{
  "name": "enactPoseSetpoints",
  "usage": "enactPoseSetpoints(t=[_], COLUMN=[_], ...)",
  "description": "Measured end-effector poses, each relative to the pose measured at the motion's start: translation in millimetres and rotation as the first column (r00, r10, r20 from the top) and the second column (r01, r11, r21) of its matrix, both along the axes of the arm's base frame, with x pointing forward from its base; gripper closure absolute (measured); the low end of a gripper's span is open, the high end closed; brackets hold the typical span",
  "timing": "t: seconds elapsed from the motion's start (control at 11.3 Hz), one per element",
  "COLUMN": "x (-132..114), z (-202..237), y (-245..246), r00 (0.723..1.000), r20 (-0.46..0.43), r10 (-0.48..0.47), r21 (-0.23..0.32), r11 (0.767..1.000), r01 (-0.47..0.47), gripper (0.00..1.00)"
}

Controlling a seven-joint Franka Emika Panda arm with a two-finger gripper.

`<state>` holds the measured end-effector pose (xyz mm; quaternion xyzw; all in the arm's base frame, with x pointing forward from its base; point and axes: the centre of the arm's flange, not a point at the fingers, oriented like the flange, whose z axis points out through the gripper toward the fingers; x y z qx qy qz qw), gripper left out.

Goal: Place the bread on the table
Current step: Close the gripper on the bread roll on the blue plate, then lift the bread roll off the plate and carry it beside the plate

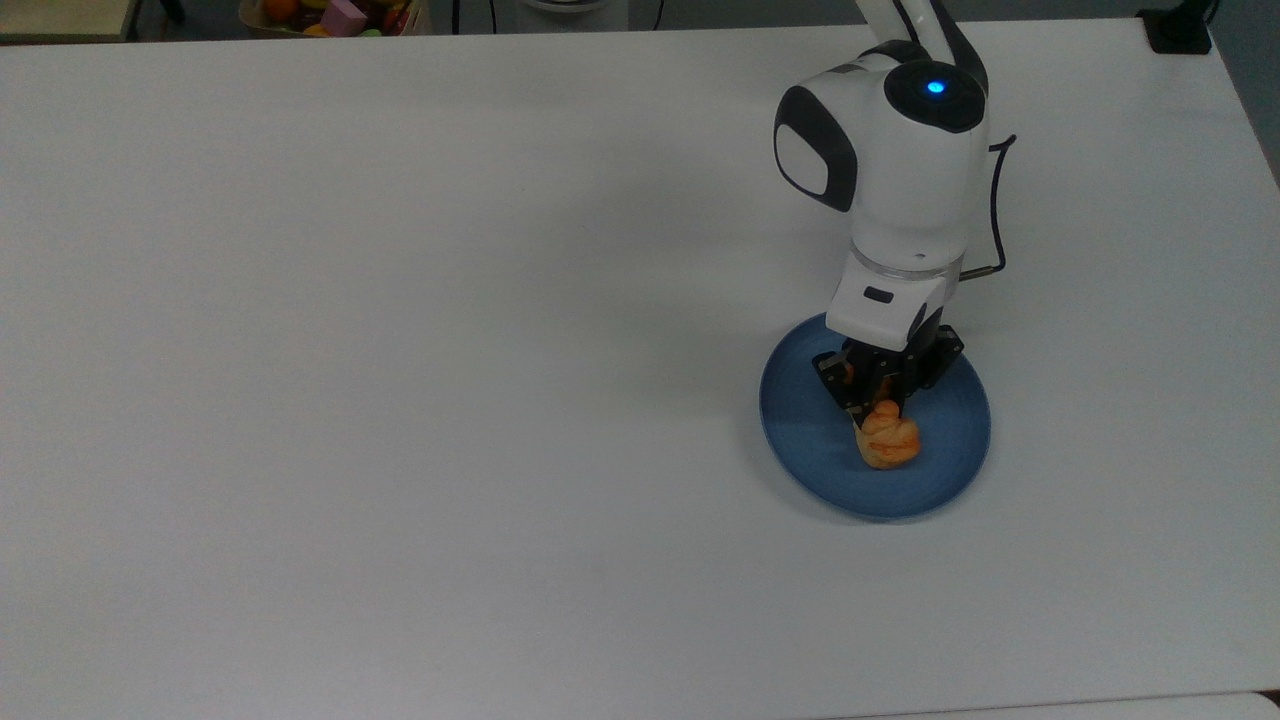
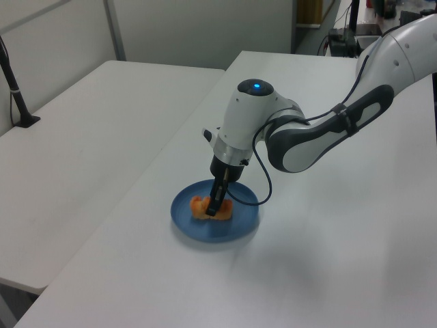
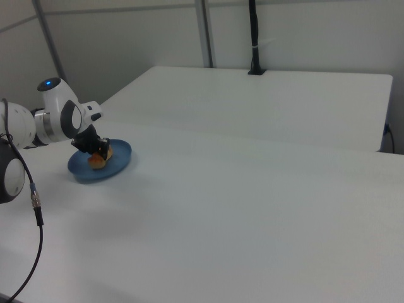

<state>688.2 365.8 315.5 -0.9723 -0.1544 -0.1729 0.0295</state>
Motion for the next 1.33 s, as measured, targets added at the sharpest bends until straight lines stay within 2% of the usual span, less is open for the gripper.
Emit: enactPoseSetpoints(t=[0.09, 0.27, 0.53, 0.71, 1.06, 1.33], x=[-1, -6, -21, -37, -75, -77], z=[0, 20, 67, 77, 77, 53], y=[0, 8, 37, 66, 132, 145], r00=[1.0, 0.993, 0.967, 0.97, 0.989, 0.992], r20=[-0.02, -0.039, -0.055, -0.049, -0.002, 0.011], r10=[-0.015, -0.109, -0.248, -0.24, -0.149, -0.129], r21=[-0.009, 0.01, 0.058, 0.084, 0.162, 0.19], r11=[1.0, 0.994, 0.966, 0.966, 0.976, 0.974], r01=[0.015, 0.11, 0.251, 0.243, 0.147, 0.125], gripper=[0.68, 0.68, 0.68, 0.67, 0.67, 0.64])
